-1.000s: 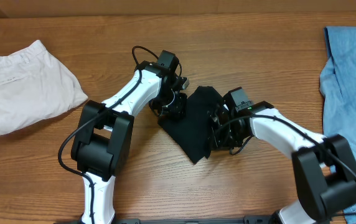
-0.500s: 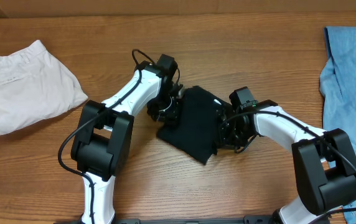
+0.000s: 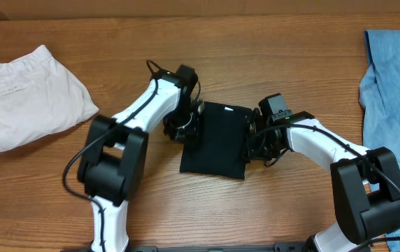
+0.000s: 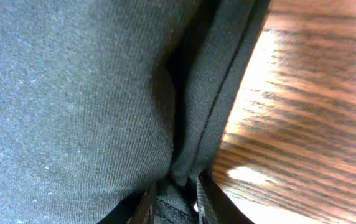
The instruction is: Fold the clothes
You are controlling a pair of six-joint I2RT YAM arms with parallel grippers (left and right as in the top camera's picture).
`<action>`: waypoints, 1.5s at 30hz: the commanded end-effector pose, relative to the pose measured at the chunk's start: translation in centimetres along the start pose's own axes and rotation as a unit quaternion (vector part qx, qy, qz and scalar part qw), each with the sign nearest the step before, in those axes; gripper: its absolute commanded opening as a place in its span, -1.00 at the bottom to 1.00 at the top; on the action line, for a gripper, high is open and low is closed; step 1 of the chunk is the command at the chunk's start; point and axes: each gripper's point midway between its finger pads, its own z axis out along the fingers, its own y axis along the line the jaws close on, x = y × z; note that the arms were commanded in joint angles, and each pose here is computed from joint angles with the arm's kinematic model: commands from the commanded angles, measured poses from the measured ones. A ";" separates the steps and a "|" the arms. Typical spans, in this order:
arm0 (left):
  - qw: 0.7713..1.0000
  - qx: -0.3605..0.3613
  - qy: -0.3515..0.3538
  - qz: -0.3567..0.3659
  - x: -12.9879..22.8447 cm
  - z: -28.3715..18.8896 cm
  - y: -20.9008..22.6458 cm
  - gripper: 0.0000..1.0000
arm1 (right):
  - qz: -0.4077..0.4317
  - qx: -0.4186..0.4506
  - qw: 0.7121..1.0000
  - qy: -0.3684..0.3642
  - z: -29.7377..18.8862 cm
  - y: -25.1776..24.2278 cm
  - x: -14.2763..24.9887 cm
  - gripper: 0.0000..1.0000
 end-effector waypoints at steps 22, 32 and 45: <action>0.989 0.074 -0.109 0.069 -7.2 1.6 0.0 0.65 | 0.014 0.090 0.996 -0.002 0.4 -4.0 0.0 -0.46; 0.984 0.091 -0.108 0.103 -7.4 2.5 -0.8 -0.92 | 0.014 0.090 0.996 -0.002 0.4 -4.0 0.0 -0.46; 0.966 -0.158 -0.202 -0.019 -5.8 -10.9 8.5 -0.92 | 0.016 0.130 0.990 -0.061 -5.4 -3.5 -3.1 -0.47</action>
